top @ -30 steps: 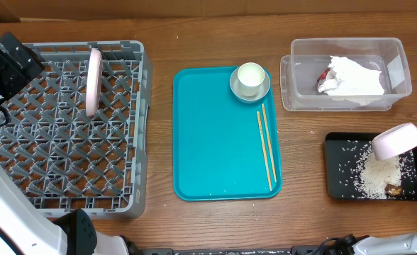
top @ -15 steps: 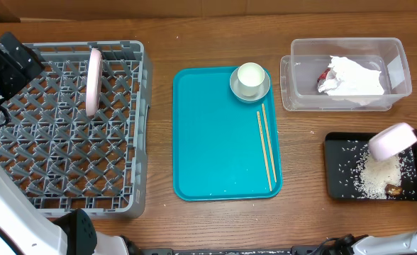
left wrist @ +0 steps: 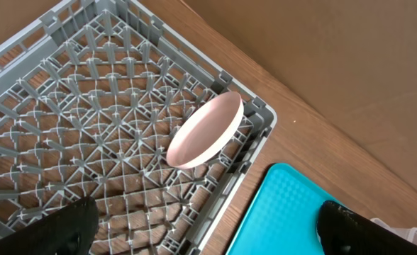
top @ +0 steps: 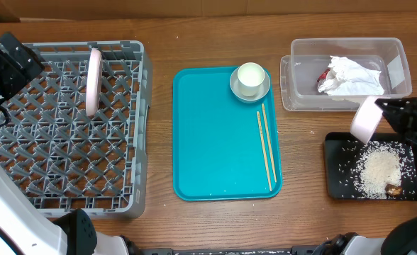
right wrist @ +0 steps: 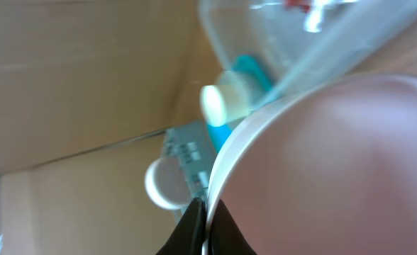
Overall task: Sort waste into correct bins and load items into the dishwasher
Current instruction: 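Tilt the bowl with the right gripper to dump rice onto the black tray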
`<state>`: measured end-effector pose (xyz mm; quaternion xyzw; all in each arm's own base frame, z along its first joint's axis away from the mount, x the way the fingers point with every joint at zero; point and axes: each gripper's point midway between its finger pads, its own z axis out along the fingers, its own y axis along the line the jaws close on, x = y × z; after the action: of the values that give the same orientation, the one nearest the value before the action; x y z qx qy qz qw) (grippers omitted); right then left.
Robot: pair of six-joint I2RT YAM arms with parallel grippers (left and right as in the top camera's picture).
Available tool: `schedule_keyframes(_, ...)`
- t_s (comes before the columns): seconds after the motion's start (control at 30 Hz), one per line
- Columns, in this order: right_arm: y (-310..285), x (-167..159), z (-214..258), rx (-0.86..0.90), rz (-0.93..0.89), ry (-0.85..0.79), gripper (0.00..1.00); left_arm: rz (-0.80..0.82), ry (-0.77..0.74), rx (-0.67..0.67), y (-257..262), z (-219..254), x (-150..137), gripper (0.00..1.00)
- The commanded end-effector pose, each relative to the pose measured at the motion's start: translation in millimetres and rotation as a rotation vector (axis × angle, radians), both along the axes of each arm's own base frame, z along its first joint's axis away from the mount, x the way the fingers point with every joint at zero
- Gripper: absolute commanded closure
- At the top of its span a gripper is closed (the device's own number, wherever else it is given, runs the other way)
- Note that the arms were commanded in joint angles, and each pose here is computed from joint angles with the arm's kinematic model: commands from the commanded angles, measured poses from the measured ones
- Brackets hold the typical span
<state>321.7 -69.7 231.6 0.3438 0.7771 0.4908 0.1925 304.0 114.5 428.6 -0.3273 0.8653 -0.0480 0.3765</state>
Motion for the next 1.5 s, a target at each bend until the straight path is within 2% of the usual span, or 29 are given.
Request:
schedule_keyframes(0.0,-21,-6,-28,-0.126,-0.142,0.240,0.96,0.011,0.003,-0.021,1,-3,2,0.00)
schedule_keyframes(0.07,-24,-3,-27,-0.094,-0.153,0.230,0.96,0.011,0.003,-0.021,1,-3,2,0.00)
schedule_keyframes(0.1,-27,-1,-24,-0.011,-0.162,0.213,0.96,0.011,0.003,-0.021,1,-3,2,0.00)
schedule_keyframes(0.27,-29,-2,-18,0.190,-0.111,0.121,0.96,0.011,0.003,-0.021,1,-3,2,0.00)
schedule_keyframes(0.43,-29,-1,-34,0.426,-0.101,0.154,0.96,0.011,0.003,-0.021,1,-3,2,0.00)
schedule_keyframes(0.57,-28,-2,-29,0.567,-0.107,0.122,0.96,0.011,0.003,-0.021,1,-3,2,0.00)
schedule_keyframes(0.77,-38,-5,-28,0.592,-0.141,0.107,0.96,0.011,0.003,-0.021,1,-3,2,0.00)
schedule_keyframes(1.03,-55,-12,-33,0.690,-0.229,0.172,0.96,0.011,0.003,-0.021,1,-3,2,0.00)
schedule_keyframes(1.17,-68,-14,-33,0.684,-0.263,0.135,0.97,0.011,0.003,-0.021,1,-3,2,0.00)
schedule_keyframes(1.27,-61,-23,-31,0.712,-0.273,0.191,0.97,0.011,0.003,-0.021,1,-3,2,0.00)
schedule_keyframes(1.47,-64,-18,-19,0.717,-0.280,0.107,0.96,0.011,0.003,-0.021,1,-3,2,0.00)
